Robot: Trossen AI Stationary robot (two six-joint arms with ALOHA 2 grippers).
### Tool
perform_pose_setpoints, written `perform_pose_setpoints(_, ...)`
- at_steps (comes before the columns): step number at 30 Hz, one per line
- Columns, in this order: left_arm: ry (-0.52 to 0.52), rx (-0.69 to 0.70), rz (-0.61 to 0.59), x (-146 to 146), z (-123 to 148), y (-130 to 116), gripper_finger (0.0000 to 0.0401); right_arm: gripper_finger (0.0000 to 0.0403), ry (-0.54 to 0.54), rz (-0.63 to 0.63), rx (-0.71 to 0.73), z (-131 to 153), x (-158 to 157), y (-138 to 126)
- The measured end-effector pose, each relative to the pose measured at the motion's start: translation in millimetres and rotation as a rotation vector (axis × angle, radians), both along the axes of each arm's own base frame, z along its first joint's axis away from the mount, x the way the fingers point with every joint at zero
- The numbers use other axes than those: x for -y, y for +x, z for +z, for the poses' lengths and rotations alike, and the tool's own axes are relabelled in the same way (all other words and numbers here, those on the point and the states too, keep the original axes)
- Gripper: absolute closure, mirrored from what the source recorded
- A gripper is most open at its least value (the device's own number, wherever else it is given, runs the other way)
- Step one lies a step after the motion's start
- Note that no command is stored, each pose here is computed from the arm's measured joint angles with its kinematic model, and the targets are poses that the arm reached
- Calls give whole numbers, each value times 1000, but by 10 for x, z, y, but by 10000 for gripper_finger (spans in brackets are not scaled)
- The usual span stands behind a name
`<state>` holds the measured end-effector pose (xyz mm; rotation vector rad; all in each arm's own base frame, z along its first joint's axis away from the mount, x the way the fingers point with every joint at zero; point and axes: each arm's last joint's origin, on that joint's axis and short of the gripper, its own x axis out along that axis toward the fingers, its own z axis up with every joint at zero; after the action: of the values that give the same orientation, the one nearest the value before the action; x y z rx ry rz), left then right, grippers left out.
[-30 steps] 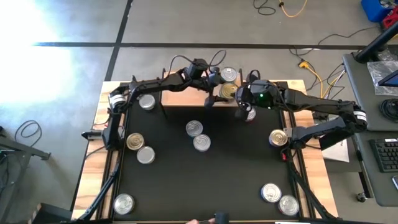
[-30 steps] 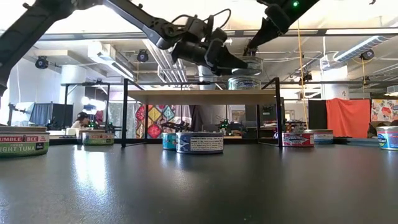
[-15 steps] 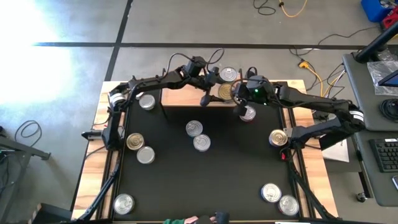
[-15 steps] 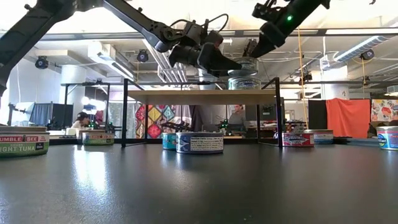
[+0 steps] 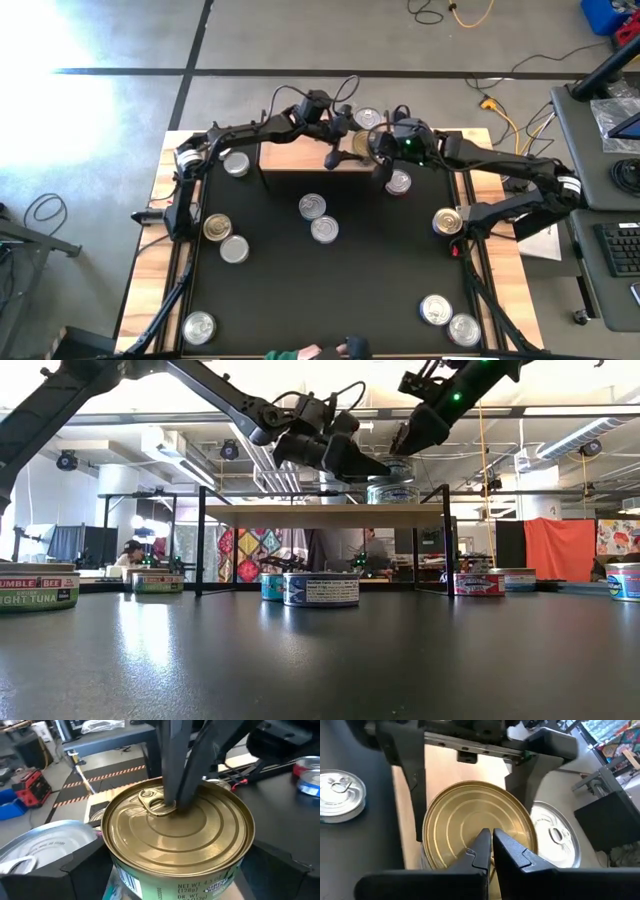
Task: Stack canned seafood by type on shelf
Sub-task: Stack the green tuna can on top of the green tuna can on the shelf
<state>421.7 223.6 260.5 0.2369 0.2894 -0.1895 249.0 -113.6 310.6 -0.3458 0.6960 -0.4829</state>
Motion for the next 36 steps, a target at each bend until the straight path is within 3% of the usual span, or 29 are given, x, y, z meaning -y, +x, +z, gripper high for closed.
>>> perform_pose_setpoints(5, 38, -27, 114, 11, -9, 26, 44, 390, 0, -10, 5, 12, 18, -19)
perform_pose_setpoints(20, -85, -52, 111, 55, -74, 64, 43, 390, 11, -19, 13, 16, 15, -27)
perform_pose_setpoints(36, -149, -74, 69, 93, -86, 64, 40, 390, 51, -39, -4, -102, 9, -42)
